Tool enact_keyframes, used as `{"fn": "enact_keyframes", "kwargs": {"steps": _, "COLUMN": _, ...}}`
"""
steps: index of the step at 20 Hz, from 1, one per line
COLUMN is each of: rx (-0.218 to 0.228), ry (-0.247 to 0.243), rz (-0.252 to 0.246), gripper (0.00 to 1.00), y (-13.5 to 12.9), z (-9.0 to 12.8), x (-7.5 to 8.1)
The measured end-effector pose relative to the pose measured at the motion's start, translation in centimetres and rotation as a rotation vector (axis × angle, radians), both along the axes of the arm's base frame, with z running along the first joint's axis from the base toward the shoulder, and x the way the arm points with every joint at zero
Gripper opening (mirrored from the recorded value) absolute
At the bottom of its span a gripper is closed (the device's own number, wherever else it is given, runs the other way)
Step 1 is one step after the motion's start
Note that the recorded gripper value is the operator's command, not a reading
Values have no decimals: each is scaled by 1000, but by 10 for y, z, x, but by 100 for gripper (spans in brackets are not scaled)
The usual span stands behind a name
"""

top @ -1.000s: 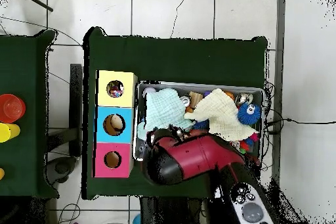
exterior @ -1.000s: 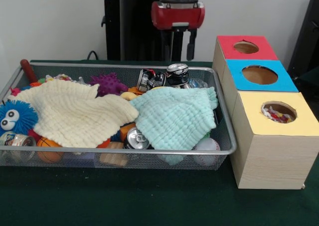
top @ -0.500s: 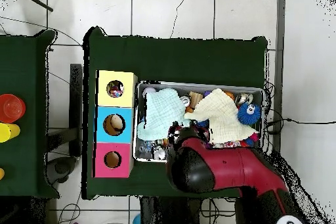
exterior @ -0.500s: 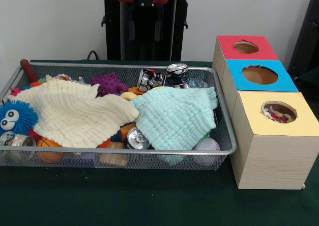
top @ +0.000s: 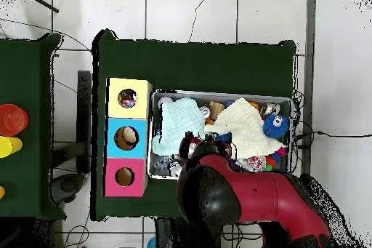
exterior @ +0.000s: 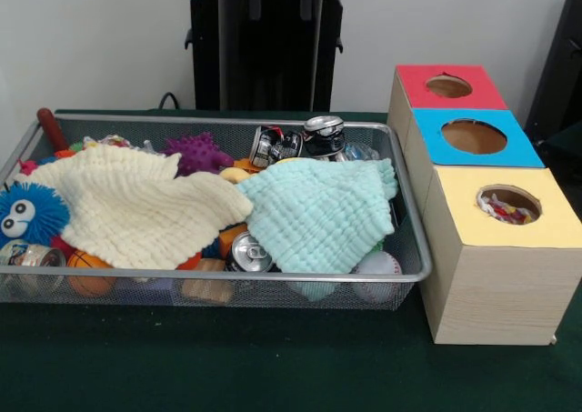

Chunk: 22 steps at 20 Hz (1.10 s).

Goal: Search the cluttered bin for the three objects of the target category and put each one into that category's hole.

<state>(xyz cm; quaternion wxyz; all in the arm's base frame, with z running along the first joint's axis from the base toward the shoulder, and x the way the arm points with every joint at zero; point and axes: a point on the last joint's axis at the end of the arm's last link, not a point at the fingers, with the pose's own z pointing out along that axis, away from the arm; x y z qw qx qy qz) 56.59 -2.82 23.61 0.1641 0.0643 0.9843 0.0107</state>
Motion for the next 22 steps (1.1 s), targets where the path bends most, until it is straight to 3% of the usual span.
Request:
{"fn": "enact_keyframes", "kwargs": {"steps": 4, "rx": -10, "ry": 15, "rz": 16, "gripper": 100, "y": 11, "z": 9, "x": 0}}
{"fn": "enact_keyframes", "kwargs": {"steps": 10, "rx": -26, "ry": 42, "rz": 105, "gripper": 100, "y": 38, "z": -9, "x": -7}}
{"fn": "enact_keyframes", "kwargs": {"steps": 11, "rx": -30, "ry": 61, "rz": 142, "gripper": 100, "y": 47, "z": -21, "x": -11}}
{"fn": "enact_keyframes", "kwargs": {"steps": 22, "rx": -46, "ry": 183, "rz": 265, "gripper": 100, "y": 65, "z": -103, "x": -38}}
